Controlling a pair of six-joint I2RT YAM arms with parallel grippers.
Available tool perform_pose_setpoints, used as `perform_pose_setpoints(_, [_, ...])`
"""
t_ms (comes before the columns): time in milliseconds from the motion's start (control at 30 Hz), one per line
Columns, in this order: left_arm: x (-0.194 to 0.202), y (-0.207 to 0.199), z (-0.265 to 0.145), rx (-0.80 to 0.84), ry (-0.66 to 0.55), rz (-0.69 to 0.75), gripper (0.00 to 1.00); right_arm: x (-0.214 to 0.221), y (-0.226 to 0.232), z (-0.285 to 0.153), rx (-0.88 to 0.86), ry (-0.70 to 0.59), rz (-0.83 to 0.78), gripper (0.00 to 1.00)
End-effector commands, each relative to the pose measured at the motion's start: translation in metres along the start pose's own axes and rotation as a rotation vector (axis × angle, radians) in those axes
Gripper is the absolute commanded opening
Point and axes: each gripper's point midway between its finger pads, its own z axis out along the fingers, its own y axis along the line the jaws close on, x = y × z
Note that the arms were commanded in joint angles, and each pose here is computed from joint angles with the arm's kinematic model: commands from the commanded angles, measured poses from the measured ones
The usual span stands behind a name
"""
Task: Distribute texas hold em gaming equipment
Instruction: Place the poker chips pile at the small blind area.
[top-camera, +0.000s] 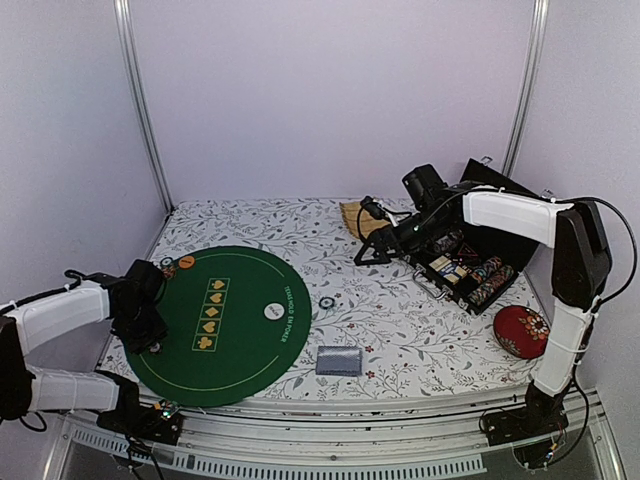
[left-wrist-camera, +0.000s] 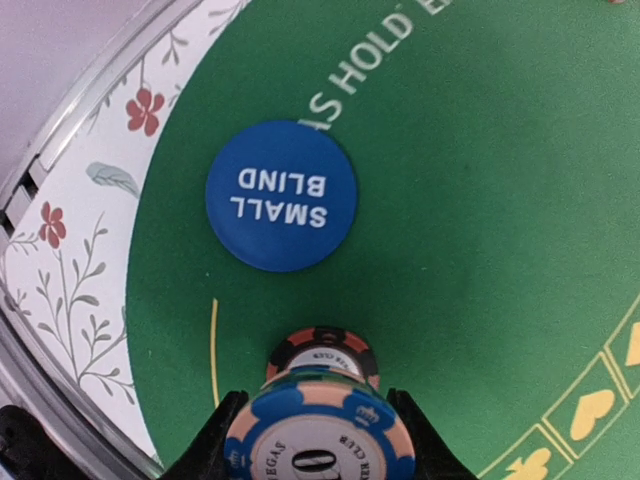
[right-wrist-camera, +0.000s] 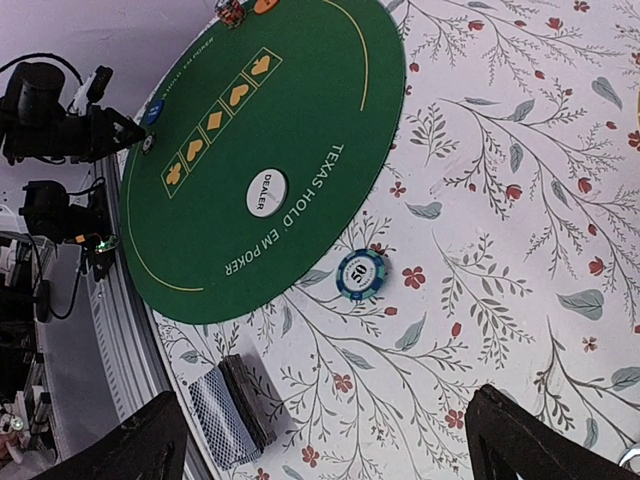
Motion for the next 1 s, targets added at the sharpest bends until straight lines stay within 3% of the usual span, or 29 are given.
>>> perform_pose_setpoints(0, [0.007,0.006,0.013,-0.020,0.018,-0.026,0.00,-0.004,0.010,-0.009,-0.018,-0.022,-0.035,0.99])
perform_pose_setpoints(267, [0.015,0.016,0.027,-0.057,0.032,-0.037,0.00,-0.003,0.009,-0.008,-0.016,-0.015,-0.035,0.99])
perform_pose_setpoints(533, [0.007,0.006,0.022,0.018,-0.012,-0.033,0.00,-0.002,0.008,-0.006,-0.021,-0.007,-0.032,0.99])
perform_pose_setpoints(600, [0.008,0.006,0.024,0.011,-0.006,-0.023,0.07,-0.002,0.008,-0.005,-0.022,-0.005,-0.033,0.99])
perform_pose_setpoints(800, [0.011,0.004,0.027,0.007,0.015,-0.008,0.42,-0.001,0.007,-0.005,-0.020,0.000,-0.035,0.99])
perform_pose_setpoints(967, [0.012,0.006,0.027,0.005,0.018,-0.010,0.55,0.000,0.006,-0.004,-0.013,0.006,-0.033,0.99])
